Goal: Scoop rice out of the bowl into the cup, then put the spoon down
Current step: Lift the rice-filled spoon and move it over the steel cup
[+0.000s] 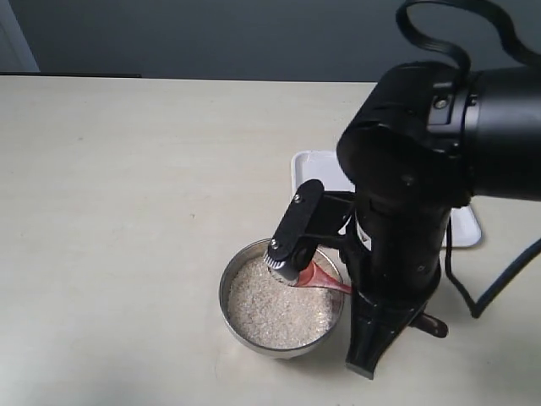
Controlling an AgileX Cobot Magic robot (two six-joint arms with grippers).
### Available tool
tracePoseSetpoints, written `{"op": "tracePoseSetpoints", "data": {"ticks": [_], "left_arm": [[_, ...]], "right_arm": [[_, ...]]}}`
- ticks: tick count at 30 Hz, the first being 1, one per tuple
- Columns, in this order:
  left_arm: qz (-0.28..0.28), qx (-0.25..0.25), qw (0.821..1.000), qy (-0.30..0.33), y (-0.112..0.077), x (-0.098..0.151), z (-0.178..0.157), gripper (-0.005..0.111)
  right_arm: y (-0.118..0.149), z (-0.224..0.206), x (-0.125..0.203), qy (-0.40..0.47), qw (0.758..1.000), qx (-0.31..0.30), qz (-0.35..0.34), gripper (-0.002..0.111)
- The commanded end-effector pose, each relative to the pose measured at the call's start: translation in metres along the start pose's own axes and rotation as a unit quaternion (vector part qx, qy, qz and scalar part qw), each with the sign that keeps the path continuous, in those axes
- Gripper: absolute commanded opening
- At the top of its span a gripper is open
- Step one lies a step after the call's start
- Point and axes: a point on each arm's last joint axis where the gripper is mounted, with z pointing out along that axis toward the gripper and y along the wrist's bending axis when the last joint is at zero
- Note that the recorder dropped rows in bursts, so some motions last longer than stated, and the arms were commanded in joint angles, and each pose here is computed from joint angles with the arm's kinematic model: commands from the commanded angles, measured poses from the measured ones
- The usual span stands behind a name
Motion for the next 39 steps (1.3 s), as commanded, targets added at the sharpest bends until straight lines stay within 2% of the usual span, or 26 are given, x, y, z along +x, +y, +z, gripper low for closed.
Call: {"op": "tracePoseSetpoints", "data": {"ticks": [1, 9, 26, 39], "left_arm": [[-0.005, -0.002, 1.0, -0.01, 0.0, -0.002, -0.001, 0.001], [-0.005, -0.002, 1.0, -0.01, 0.0, -0.002, -0.001, 0.001], [-0.005, -0.002, 1.0, -0.01, 0.0, -0.002, -0.001, 0.001], [-0.005, -0.002, 1.0, -0.01, 0.0, -0.002, -0.001, 0.001]], "right_arm": [[-0.01, -0.008, 0.008, -0.016, 1.0, -0.005, 0.021, -0.001], [-0.023, -0.016, 0.019, -0.043, 0.997, -0.039, 0.058, -0.001], [-0.038, -0.009, 0.066, -0.038, 0.991, -0.041, 0.124, -0.001], [-0.06, -0.005, 0.08, -0.031, 0.985, -0.034, 0.164, -0.001]]}}
